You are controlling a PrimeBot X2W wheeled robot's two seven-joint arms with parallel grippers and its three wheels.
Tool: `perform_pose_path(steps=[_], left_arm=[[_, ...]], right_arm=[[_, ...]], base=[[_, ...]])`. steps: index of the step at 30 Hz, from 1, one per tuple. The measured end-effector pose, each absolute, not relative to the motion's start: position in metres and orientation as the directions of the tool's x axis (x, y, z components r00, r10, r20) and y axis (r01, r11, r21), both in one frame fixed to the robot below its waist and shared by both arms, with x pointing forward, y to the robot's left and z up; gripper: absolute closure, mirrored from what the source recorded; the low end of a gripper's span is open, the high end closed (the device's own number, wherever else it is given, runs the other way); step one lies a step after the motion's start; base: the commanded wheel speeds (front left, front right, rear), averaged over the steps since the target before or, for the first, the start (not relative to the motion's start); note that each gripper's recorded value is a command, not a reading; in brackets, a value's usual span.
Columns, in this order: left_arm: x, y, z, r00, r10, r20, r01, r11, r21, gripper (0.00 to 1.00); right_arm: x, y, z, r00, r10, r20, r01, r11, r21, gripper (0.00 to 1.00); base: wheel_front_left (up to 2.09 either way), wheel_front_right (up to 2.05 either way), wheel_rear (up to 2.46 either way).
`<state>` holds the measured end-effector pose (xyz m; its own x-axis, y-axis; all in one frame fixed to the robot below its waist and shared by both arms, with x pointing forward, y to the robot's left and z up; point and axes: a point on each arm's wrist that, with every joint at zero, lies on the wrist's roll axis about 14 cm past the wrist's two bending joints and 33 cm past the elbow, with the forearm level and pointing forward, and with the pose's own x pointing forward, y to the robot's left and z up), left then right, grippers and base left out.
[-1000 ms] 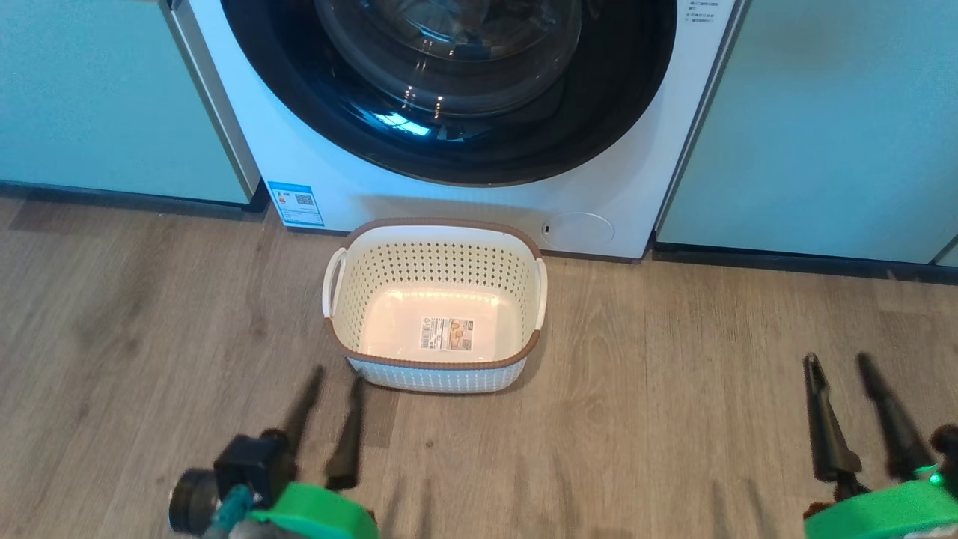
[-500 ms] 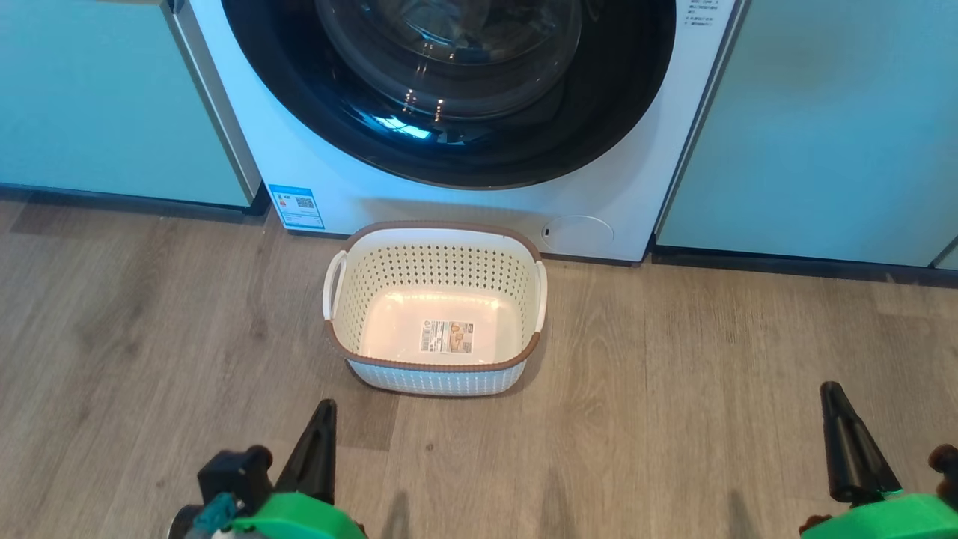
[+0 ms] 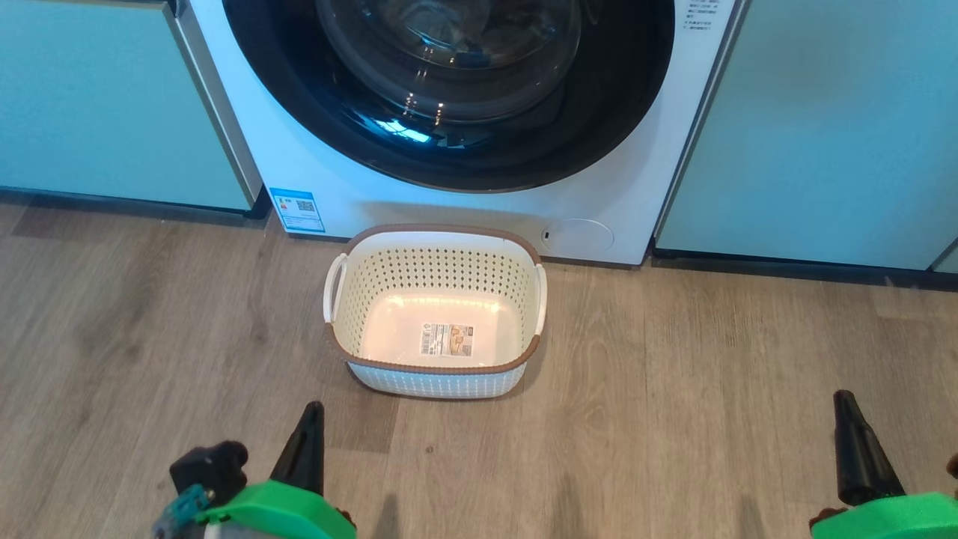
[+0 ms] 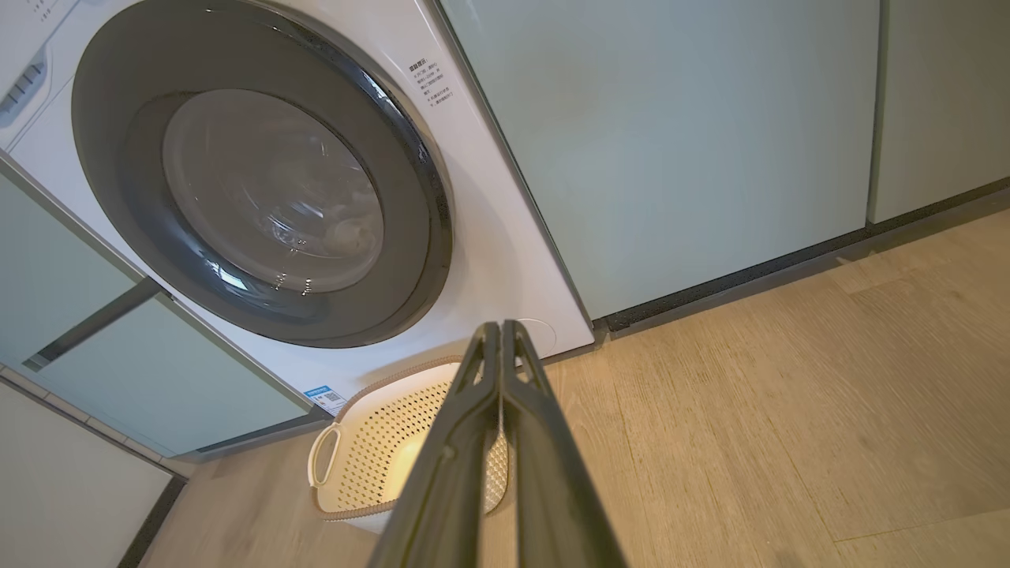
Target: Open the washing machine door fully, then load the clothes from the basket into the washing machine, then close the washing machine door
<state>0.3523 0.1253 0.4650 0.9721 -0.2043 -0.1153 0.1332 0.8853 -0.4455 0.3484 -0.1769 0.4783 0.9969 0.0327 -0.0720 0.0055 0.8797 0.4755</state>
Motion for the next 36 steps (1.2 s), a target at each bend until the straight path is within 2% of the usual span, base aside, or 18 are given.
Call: perform_pose_path(steps=[36], left_arm=[[0.361,0.151,0.463,0.981,-0.123,-0.148,-0.028,0.669,-0.743,1.00]], right_arm=[[0.357,-0.186,0.475,0.996,0.004,-0.093,0.069,0.640,0.766,1.00]], base=[[0.00,0.00,0.00]])
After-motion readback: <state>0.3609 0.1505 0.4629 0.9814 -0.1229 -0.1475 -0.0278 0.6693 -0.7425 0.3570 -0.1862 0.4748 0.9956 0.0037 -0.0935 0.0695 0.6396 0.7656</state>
